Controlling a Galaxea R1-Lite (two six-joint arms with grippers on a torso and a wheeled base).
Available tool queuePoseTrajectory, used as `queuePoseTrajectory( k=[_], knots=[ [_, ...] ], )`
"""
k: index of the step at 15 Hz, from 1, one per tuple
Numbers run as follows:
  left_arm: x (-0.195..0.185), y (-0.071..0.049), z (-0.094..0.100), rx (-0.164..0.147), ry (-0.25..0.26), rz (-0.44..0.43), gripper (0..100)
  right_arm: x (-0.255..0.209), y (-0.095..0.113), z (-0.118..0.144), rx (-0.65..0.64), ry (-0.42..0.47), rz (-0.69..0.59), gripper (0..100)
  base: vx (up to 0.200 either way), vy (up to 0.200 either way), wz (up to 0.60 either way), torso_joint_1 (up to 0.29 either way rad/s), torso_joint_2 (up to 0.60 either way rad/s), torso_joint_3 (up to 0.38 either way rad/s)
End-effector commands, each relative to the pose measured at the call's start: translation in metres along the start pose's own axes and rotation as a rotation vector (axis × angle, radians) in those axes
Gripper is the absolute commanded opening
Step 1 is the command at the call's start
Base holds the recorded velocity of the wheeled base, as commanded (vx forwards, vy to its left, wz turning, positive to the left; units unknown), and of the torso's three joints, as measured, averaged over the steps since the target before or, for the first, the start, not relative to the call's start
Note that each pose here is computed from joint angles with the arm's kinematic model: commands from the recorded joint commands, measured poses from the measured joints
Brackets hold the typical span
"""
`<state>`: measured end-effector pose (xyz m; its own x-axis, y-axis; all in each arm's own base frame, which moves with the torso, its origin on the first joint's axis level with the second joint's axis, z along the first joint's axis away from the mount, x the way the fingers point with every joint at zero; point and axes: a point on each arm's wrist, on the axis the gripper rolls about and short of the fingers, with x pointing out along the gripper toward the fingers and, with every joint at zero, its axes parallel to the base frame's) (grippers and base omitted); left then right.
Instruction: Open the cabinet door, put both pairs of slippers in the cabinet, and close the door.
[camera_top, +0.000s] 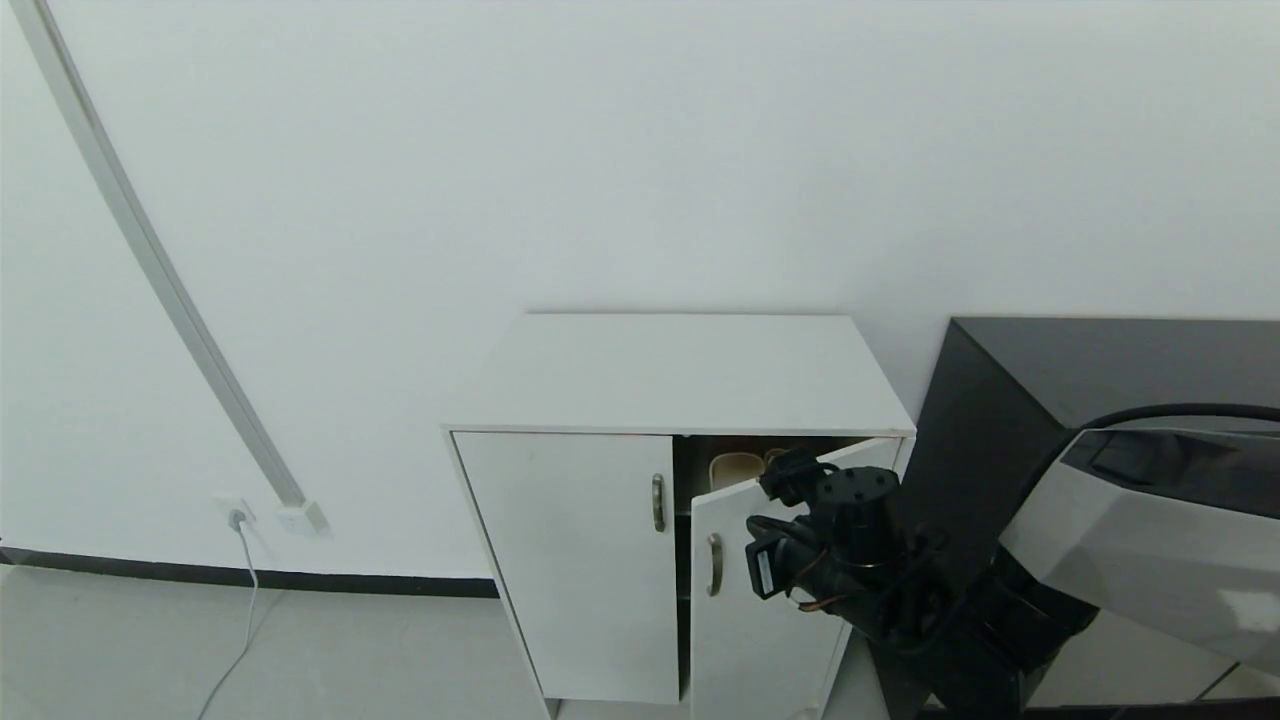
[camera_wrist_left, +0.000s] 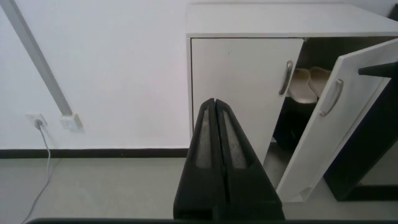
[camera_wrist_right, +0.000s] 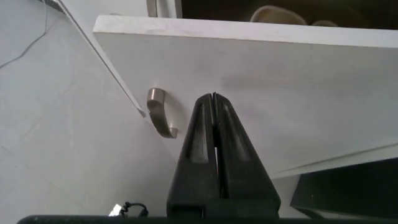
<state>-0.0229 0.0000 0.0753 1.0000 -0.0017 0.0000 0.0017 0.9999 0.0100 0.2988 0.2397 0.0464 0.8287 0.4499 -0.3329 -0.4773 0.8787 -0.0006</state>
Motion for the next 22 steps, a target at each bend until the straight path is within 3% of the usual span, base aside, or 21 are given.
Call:
queuePoseTrajectory(
  k=[1,14,22],
  knots=[
    [0.000,0.000,0.000,0.001,0.002,0.000,0,0.014,0.001,-0.004,0.001,0.000,-0.002,0,0.000,0.000,0.00,0.000,0.00,0.000],
    [0.000,0.000,0.000,0.001,0.002,0.000,0,0.056,-0.032,-0.003,0.038,-0.047,-0.088,0,0.000,0.000,0.00,0.000,0.00,0.000],
    [0.000,0.000,0.000,0.001,0.002,0.002,0,0.066,-0.041,-0.001,0.045,-0.043,-0.095,0,0.000,0.000,0.00,0.000,0.00,0.000]
  ],
)
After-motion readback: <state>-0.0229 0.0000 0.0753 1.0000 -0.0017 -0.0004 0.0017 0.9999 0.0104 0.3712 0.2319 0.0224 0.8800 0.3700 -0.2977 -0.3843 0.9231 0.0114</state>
